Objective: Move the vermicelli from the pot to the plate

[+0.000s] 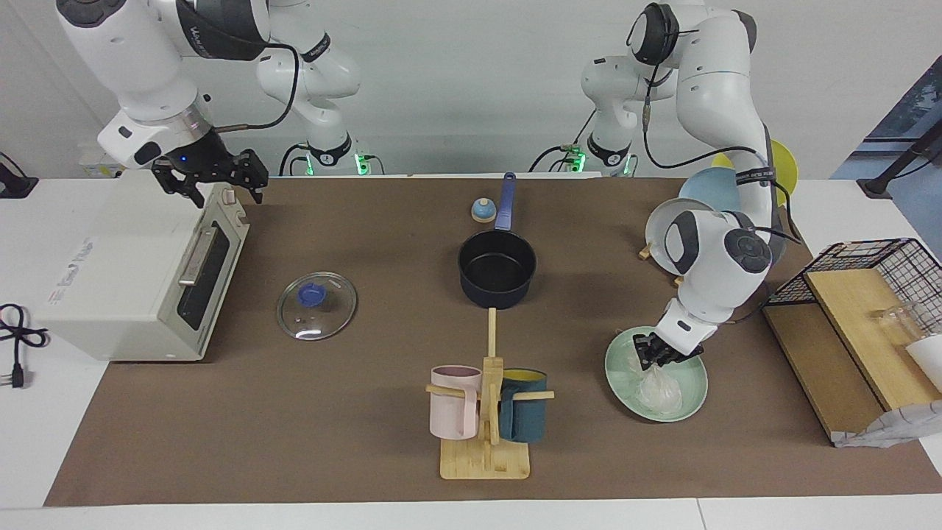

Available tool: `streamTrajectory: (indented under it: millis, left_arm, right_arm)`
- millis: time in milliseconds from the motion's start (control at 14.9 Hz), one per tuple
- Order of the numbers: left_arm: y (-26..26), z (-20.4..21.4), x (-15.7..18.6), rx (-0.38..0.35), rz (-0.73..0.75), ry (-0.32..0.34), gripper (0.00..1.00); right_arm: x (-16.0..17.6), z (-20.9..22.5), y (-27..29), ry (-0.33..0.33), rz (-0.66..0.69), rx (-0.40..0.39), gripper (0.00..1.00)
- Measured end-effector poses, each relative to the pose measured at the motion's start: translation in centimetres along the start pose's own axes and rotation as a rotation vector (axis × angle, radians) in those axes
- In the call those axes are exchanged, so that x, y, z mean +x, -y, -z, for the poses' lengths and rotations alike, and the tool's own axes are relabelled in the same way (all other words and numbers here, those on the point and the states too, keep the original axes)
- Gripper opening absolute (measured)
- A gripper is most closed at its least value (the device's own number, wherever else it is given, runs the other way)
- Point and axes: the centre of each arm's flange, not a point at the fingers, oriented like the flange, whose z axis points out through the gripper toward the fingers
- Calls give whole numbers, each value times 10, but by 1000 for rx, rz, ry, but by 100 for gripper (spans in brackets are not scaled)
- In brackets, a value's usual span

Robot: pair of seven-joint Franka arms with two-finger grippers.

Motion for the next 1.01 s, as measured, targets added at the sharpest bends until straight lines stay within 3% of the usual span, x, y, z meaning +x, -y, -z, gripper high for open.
streamTrajectory:
  millis: [134, 335, 603, 1005]
  left_arm:
    - [1, 1, -1, 1, -24, 0, 27]
    - [2, 12, -3, 0, -32, 26, 57]
    - [-2, 92, -12, 6, -36, 73, 99]
    - [-10, 233, -53, 48, 40, 56, 100]
  right_arm:
    - [0, 0, 0, 0, 0, 0, 100]
    - [0, 0, 1, 0, 1, 0, 100]
    - [0, 1, 3, -2, 6, -1, 100]
    - [0, 1, 5, -2, 8, -1, 100]
